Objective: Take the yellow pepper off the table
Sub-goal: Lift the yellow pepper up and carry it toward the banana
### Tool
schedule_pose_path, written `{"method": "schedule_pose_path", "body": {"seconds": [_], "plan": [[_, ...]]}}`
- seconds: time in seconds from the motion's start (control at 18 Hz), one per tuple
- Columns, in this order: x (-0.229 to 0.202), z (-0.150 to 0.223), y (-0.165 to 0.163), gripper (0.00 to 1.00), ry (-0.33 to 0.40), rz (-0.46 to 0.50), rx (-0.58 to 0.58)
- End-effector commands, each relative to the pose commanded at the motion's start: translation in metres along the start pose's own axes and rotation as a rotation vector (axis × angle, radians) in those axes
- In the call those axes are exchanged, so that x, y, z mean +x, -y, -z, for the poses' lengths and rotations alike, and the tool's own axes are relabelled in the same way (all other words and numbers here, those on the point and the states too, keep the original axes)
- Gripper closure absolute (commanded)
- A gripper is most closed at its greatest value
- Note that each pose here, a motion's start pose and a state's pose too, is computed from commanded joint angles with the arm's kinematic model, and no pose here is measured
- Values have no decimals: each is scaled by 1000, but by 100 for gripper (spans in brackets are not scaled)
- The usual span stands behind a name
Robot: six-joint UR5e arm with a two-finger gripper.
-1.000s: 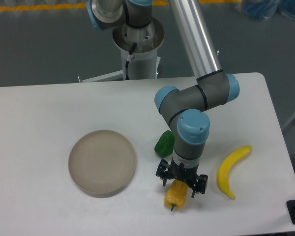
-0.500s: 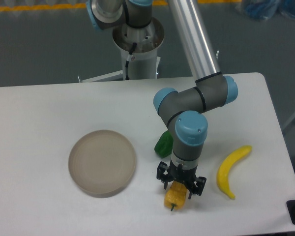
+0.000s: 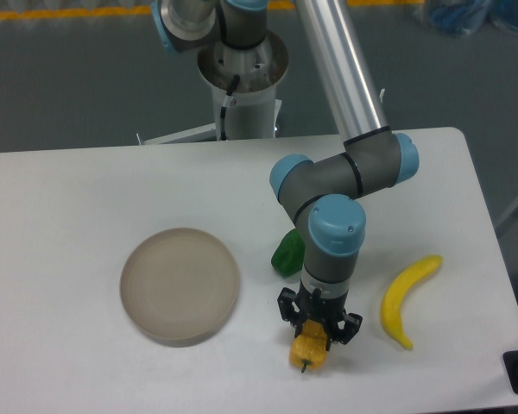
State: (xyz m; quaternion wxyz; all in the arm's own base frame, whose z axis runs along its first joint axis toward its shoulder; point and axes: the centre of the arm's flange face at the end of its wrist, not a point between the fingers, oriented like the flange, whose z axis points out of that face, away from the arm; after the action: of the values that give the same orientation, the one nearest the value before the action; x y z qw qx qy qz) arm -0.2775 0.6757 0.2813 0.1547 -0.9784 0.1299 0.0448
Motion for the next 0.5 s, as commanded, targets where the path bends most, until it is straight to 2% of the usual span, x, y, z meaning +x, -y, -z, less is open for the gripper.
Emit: {"method": "schedule_pose_path", "body": {"seconds": [0.22, 0.33, 0.5], "plan": [[-16, 53, 9, 56, 68, -25, 55], [-42, 96, -5, 56, 115, -22, 80], [-56, 124, -23, 58, 153, -39, 83]]}}
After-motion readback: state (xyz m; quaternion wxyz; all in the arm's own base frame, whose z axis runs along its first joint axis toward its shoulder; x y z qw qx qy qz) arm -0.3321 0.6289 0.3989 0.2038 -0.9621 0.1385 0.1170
